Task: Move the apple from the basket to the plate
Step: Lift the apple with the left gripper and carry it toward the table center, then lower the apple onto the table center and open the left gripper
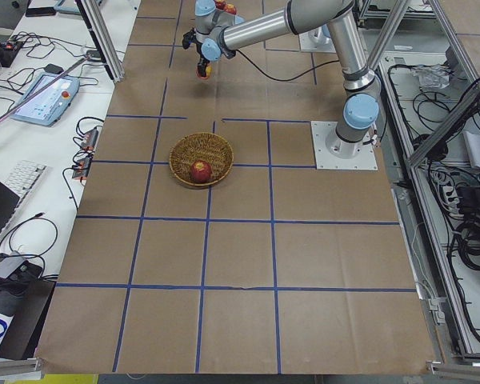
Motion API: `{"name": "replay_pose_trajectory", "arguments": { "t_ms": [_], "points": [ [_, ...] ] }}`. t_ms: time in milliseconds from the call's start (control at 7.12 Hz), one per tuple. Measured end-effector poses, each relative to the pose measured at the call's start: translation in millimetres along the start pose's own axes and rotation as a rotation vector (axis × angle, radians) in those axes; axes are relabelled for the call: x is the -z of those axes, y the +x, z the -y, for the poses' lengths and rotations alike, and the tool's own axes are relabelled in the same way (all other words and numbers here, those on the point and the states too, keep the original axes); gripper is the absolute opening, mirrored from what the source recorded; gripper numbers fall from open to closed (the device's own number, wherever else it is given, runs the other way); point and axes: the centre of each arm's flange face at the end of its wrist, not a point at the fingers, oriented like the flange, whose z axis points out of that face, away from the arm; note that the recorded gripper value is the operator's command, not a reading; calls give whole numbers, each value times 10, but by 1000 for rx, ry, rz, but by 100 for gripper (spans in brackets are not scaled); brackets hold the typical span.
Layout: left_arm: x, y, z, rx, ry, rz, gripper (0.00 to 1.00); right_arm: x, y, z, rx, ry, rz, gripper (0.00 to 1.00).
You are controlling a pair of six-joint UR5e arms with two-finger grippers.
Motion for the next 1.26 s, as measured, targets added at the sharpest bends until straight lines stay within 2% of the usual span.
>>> {"name": "replay_pose_trajectory", "arguments": {
  "t_ms": [702,843,983,1124,1264],
  "points": [
    [-157,79,-85,-9,-29,-2,41,-4,0,0,1,-1,0,100],
    [-164,106,-99,-13,-31,-2,47,-6,0,0,1,-1,0,100],
    [-171,126,-111,-16,-33,-2,70,-4,0,0,1,-1,0,100],
    [-185,136,-122,-17,-36,-1,82,1,0,-1,1,0,0,100],
    [-209,138,-130,-16,-40,0,87,2,0,-3,1,0,0,100]
  ]
}}
